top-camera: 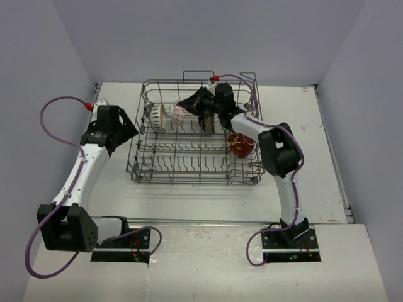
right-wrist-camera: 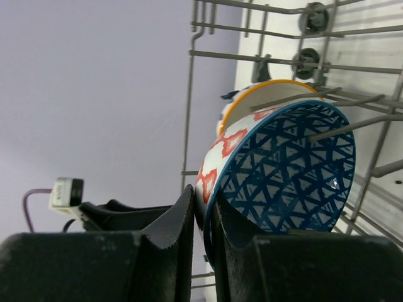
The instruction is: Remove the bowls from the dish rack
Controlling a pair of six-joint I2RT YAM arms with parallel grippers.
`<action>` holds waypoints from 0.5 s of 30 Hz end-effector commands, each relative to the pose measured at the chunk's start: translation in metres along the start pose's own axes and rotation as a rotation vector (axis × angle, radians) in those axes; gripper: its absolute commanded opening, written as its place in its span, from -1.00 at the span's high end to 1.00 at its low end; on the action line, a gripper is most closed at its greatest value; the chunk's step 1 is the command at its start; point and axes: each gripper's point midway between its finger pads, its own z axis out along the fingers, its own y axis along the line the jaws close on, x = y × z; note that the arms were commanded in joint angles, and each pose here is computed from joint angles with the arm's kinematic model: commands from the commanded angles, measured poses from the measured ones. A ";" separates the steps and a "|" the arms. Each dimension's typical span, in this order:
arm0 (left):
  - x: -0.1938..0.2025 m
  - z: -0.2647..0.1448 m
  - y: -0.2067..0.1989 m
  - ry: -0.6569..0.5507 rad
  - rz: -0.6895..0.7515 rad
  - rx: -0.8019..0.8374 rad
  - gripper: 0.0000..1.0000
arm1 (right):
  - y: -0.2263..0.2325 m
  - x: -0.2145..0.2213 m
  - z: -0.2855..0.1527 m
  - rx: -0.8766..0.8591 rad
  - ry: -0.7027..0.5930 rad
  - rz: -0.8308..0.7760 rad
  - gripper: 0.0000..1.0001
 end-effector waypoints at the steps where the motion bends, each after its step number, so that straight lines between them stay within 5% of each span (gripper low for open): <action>1: -0.017 -0.006 -0.007 -0.052 -0.017 0.015 -0.76 | 0.096 -0.031 -0.037 -0.244 -0.071 -0.091 1.00; 15: -0.024 -0.009 -0.009 -0.063 -0.020 0.014 -0.77 | 0.127 -0.030 -0.046 -0.330 -0.006 -0.088 1.00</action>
